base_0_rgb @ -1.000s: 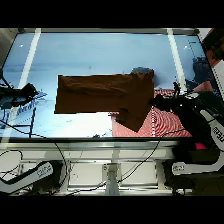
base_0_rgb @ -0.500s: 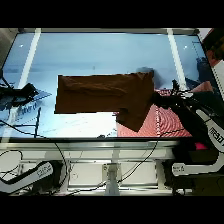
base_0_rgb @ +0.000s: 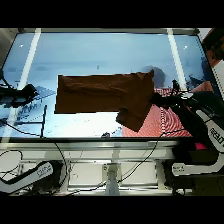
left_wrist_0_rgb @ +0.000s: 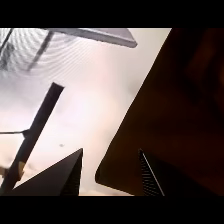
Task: Fold the clothes and pants, and hang the long-sleeved shirts on hangers.
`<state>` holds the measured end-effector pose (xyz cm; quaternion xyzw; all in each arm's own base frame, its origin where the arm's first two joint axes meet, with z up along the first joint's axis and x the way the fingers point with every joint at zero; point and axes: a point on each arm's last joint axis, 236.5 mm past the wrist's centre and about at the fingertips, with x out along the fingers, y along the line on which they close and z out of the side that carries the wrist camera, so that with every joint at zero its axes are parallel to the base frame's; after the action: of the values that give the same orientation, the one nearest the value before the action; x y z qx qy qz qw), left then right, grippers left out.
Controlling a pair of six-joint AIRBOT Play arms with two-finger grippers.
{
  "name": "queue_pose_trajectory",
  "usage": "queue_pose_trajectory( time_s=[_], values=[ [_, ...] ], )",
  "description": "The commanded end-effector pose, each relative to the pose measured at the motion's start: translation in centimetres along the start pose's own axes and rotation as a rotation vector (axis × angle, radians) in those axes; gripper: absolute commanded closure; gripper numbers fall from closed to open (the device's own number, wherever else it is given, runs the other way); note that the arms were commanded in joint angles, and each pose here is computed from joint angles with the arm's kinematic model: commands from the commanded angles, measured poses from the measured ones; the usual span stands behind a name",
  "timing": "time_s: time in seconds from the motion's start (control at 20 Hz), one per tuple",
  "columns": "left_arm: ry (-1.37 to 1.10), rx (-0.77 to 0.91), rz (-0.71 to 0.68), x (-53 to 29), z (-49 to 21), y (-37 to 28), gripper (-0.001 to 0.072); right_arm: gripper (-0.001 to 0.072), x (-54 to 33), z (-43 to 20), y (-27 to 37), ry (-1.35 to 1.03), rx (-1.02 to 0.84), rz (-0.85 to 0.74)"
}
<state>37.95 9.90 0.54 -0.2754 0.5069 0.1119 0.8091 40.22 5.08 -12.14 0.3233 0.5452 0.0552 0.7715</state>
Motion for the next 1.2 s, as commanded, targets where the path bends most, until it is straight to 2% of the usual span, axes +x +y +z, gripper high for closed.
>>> queue_pose_trajectory(
  time_s=[0.0, 0.15, 0.2, 0.25, 0.4, 0.55, 0.75, 0.95, 1.1, 1.15],
  values=[
    [0.041, 0.010, 0.023, 0.2, -0.9, 0.6, 0.0279, 0.0699, -0.1, -0.1, 0.3, 0.004, -0.002, 0.008],
    [0.183, 0.147, 0.011, 1.2, -3.9, 1.0, 0.0269, 0.0698, -0.2, -0.1, 0.4, 0.002, -0.004, 0.009],
    [0.254, 0.202, -0.023, 1.6, -5.5, 0.7, 0.0204, 0.0698, -0.2, 0.0, 0.4, 0.002, -0.004, 0.009],
    [0.310, 0.221, -0.063, 2.2, -6.9, 0.3, 0.0178, 0.0698, -0.2, 0.0, 0.4, 0.002, -0.004, 0.009],
    [0.378, 0.245, -0.211, 4.6, -9.5, -1.4, 0.0179, 0.0698, -0.2, -0.1, 0.4, 0.002, -0.004, 0.009],
    [0.442, 0.236, -0.286, 6.7, -11.4, -1.5, 0.0179, 0.0698, -0.2, -0.1, 0.4, 0.005, -0.004, 0.010],
    [0.497, 0.209, -0.290, 8.4, -12.5, -0.4, 0.0179, 0.0698, -0.2, 0.0, 0.4, 0.002, -0.004, 0.009],
    [0.437, 0.180, -0.273, 9.4, -11.2, 0.2, 0.0183, 0.0698, -0.2, -0.1, 0.4, 0.002, -0.004, 0.009],
    [0.404, 0.172, -0.322, 9.6, -10.5, -0.9, 0.0373, 0.0698, -0.2, -0.1, 0.4, 0.004, -0.003, 0.010],
    [0.393, 0.166, -0.319, 9.8, -10.3, -0.9, 0.0373, 0.0698, -0.2, -0.1, 0.4, 0.004, -0.003, 0.010]
  ],
)
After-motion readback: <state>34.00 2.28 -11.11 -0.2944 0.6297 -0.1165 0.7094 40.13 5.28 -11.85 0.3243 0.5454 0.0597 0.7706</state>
